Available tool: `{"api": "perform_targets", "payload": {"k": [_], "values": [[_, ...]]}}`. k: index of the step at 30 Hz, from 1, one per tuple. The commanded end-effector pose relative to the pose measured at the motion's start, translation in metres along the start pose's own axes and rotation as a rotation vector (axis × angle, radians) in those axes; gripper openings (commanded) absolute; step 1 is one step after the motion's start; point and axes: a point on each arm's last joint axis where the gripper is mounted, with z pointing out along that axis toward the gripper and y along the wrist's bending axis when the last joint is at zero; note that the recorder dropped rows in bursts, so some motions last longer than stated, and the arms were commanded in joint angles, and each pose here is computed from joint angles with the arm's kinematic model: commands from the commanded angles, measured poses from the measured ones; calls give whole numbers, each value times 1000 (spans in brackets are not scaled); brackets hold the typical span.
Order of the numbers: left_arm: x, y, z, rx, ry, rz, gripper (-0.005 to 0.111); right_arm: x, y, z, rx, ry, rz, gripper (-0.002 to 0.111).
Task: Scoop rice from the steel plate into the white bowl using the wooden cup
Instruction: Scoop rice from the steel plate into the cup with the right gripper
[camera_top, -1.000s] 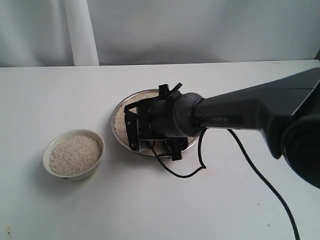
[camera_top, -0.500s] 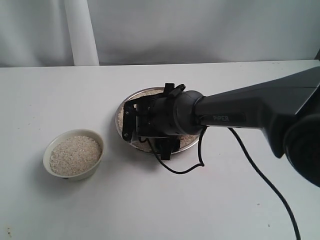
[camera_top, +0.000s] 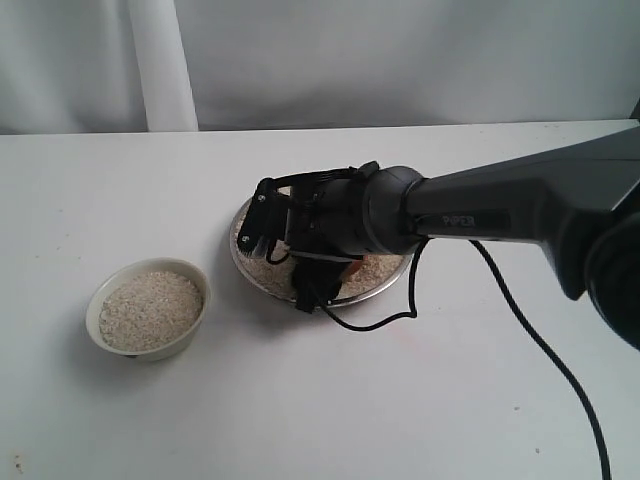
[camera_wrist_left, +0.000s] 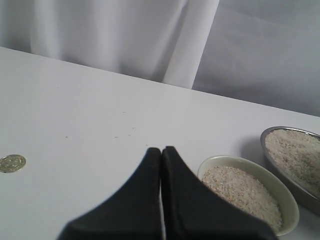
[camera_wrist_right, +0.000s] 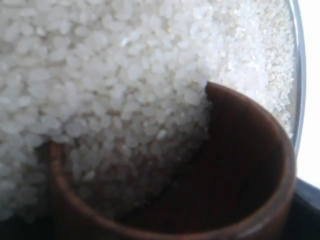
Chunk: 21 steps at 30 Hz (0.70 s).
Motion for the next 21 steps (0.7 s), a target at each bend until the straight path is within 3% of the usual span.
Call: {"api": "perform_targets", "payload": {"k": [1,13,21], "values": [[-2,-1,0,9,-13,-5,0,-1,13,8,-67,-41,104,6],[-2,-1,0,9,-13,-5,0,1,7,9,-10,-26,255,6],[-2,-1,0,9,-13,-5,0,2,8,4,-35,-126,350,6]]}}
